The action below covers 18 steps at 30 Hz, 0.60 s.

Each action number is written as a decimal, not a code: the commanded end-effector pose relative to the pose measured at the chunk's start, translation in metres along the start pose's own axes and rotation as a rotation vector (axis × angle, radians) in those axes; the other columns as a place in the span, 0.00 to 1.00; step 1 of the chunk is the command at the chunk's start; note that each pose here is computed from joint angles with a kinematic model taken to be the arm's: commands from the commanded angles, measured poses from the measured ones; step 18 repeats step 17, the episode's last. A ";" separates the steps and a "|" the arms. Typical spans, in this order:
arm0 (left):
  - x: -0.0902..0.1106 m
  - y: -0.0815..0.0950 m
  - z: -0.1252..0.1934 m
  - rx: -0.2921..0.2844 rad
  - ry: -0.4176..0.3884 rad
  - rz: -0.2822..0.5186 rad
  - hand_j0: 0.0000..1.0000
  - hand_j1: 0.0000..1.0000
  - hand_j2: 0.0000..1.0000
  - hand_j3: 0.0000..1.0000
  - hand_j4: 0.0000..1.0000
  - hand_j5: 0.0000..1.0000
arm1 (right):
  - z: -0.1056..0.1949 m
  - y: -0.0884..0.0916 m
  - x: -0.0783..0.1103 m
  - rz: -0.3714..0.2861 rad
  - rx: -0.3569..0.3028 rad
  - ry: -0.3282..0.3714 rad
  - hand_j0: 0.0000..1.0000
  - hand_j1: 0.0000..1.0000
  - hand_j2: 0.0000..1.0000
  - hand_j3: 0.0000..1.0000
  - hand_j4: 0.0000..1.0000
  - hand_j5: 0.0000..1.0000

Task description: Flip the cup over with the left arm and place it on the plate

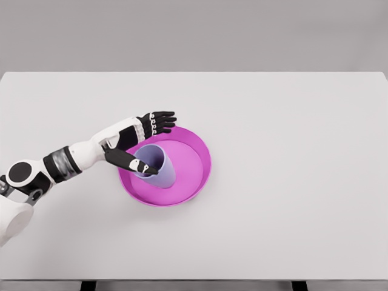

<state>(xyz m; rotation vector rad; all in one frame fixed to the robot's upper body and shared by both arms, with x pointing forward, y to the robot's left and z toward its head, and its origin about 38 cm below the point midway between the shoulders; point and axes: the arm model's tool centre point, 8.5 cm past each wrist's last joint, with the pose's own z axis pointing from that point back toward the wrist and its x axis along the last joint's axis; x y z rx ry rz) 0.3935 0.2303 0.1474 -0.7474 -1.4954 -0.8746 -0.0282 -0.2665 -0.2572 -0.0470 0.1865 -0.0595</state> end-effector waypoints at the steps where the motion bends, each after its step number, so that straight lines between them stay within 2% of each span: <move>1: 0.010 -0.002 -0.001 -0.010 -0.027 -0.002 1.00 1.00 1.00 1.00 1.00 1.00 | 0.000 0.000 0.000 0.000 0.000 0.000 1.00 1.00 1.00 1.00 1.00 1.00; 5: 0.025 -0.004 0.002 -0.033 -0.050 -0.018 1.00 1.00 1.00 1.00 1.00 1.00 | 0.000 0.000 0.000 0.000 0.000 0.000 1.00 1.00 1.00 1.00 1.00 1.00; 7: 0.040 0.001 0.019 -0.056 -0.036 -0.053 1.00 1.00 1.00 1.00 1.00 1.00 | 0.000 0.000 0.000 0.000 0.000 0.000 1.00 1.00 1.00 1.00 1.00 1.00; 8: 0.059 0.015 0.037 -0.038 -0.013 -0.122 1.00 1.00 1.00 1.00 1.00 1.00 | 0.000 0.000 0.000 0.000 0.000 0.000 1.00 1.00 1.00 1.00 1.00 1.00; 10: 0.081 0.042 0.077 0.012 0.086 -0.215 1.00 1.00 1.00 1.00 1.00 1.00 | 0.000 0.000 0.000 0.000 0.000 0.000 1.00 1.00 1.00 1.00 1.00 1.00; 12: 0.091 0.051 0.091 0.038 0.112 -0.245 1.00 1.00 1.00 1.00 1.00 1.00 | 0.000 0.000 0.000 0.000 0.000 0.000 1.00 1.00 1.00 1.00 1.00 1.00; 14: 0.092 0.056 0.102 0.053 0.143 -0.255 1.00 1.00 1.00 1.00 1.00 1.00 | 0.000 0.000 0.000 0.000 0.000 0.000 1.00 1.00 1.00 1.00 1.00 1.00; 18: 0.092 0.056 0.103 0.053 0.145 -0.254 1.00 1.00 1.00 1.00 1.00 1.00 | 0.000 0.000 0.000 0.000 0.000 0.000 1.00 1.00 1.00 1.00 1.00 1.00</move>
